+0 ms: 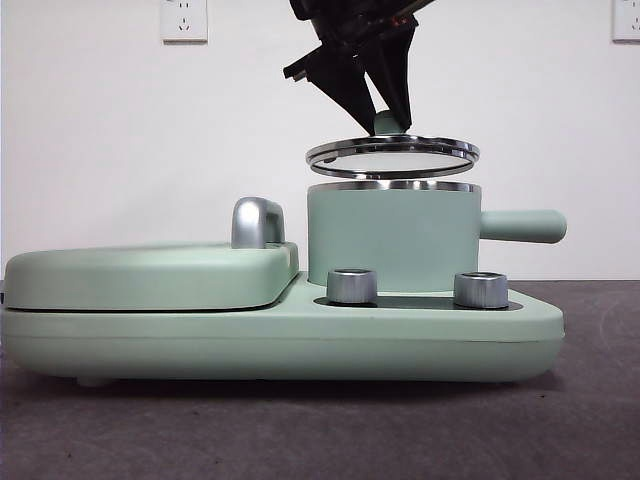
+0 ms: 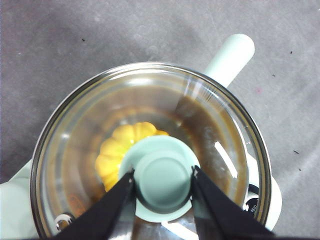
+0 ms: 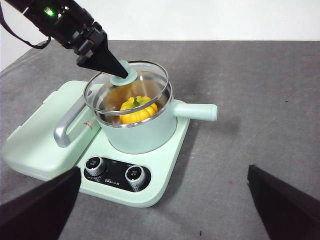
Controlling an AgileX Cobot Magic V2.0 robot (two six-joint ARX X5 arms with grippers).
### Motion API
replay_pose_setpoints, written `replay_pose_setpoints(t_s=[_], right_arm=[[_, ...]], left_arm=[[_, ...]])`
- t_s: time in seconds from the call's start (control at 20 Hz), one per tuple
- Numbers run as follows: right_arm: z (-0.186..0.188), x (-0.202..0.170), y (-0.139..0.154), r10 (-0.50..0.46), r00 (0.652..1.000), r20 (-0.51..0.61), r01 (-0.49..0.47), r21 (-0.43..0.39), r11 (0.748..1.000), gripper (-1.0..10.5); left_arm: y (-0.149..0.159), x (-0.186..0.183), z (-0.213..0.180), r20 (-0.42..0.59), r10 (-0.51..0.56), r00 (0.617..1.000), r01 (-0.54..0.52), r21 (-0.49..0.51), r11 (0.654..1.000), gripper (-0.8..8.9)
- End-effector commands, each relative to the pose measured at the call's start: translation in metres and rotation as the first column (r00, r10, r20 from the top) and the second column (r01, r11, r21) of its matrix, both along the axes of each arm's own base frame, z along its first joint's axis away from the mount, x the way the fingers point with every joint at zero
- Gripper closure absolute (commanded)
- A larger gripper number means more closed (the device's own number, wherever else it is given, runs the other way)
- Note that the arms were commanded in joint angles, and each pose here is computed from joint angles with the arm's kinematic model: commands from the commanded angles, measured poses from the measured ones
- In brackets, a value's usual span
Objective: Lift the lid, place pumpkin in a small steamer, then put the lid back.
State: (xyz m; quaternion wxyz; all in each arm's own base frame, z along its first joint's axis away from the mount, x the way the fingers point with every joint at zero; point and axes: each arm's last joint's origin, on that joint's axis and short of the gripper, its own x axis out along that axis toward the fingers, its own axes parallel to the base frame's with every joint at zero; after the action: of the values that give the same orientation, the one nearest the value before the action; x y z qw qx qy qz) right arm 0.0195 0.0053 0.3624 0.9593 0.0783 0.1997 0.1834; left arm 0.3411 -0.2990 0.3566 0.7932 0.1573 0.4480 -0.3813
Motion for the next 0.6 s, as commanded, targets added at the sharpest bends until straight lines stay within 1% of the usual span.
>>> replay_pose_setpoints(t_s=[0.05,0.6], right_arm=[[0.003,-0.001,-0.001,0.002,1.0,0.005,-0.002,0.02,1.0,3.6],[0.0,-0.001,-0.002,0.002,1.0,-0.013,-0.002,-0.001,1.0,3.6]], left_arm=[[-0.008,0.0,0.001,0.03,-0.025,0.999,0.025,-0.016,1.0,7.99],[-0.023,0.015,-0.034,-0.008,-0.039,0.999,0.04,0.024,0.999,7.98]])
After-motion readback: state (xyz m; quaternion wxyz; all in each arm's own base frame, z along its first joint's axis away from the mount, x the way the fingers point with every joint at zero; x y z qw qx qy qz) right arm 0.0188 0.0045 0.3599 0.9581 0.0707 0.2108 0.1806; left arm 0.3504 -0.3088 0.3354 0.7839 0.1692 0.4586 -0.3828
